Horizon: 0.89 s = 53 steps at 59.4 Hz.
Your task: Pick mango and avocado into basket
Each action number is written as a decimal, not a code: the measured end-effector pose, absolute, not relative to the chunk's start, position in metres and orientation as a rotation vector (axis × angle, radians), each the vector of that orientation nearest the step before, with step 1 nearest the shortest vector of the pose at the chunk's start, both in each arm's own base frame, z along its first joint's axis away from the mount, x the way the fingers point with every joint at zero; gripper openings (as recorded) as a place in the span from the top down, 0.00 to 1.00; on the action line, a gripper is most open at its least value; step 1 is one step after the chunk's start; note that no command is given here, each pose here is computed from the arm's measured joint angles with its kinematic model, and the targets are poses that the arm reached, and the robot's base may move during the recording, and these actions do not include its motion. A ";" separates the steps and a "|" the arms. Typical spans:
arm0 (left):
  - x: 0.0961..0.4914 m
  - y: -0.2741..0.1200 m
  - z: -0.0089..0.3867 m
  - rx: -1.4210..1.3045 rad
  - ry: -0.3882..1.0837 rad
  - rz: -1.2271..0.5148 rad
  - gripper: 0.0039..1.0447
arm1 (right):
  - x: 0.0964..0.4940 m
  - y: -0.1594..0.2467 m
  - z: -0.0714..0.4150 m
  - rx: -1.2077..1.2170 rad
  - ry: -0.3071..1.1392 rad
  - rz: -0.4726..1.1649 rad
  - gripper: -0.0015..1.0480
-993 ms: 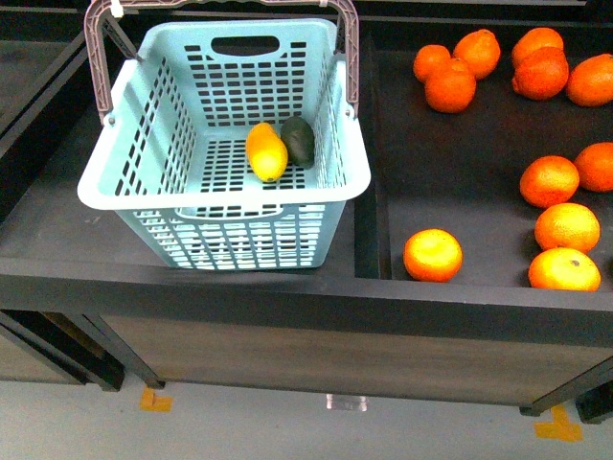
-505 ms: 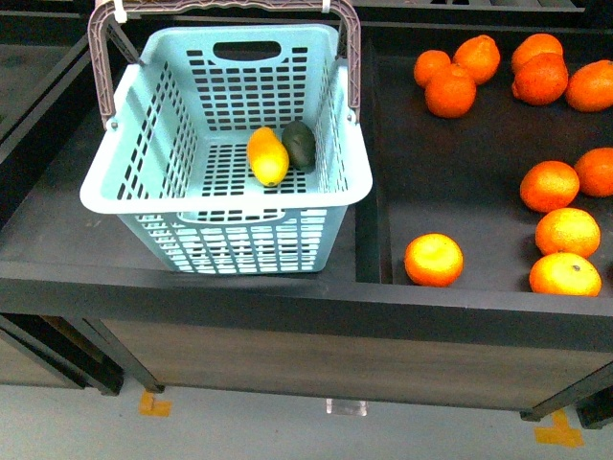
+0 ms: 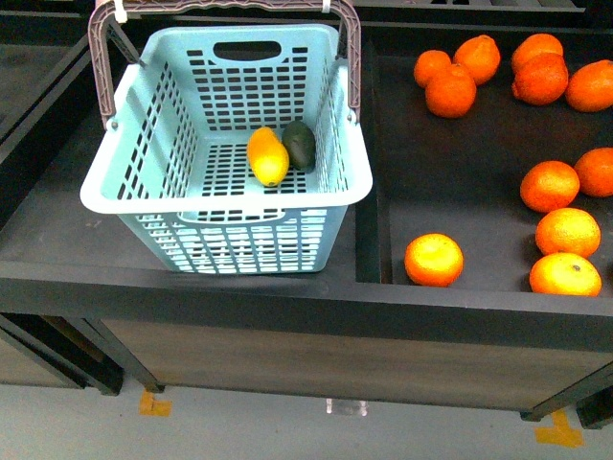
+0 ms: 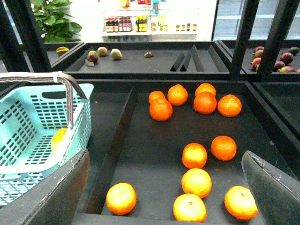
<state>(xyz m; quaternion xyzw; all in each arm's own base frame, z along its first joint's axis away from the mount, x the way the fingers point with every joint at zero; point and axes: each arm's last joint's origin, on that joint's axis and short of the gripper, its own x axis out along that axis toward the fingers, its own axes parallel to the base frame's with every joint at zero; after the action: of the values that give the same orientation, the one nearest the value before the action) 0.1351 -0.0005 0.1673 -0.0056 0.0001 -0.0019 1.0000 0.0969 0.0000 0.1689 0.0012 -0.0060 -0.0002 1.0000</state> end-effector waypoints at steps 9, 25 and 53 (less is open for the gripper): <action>0.128 0.000 0.170 -0.011 -0.008 -0.003 0.98 | 0.097 0.000 0.169 0.002 -0.012 0.000 0.08; 0.118 0.000 0.171 -0.011 -0.014 -0.004 0.98 | 0.097 0.000 0.169 0.002 -0.012 0.000 0.08; 0.105 0.000 0.168 -0.011 0.007 -0.003 0.98 | 0.097 0.000 0.169 0.002 -0.012 0.000 0.08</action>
<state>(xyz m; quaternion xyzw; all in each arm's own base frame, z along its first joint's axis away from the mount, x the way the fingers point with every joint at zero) 0.1046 -0.0004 0.1682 -0.0056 0.0035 -0.0015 1.0000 0.0969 0.0000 0.1689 0.0012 -0.0060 -0.0002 1.0000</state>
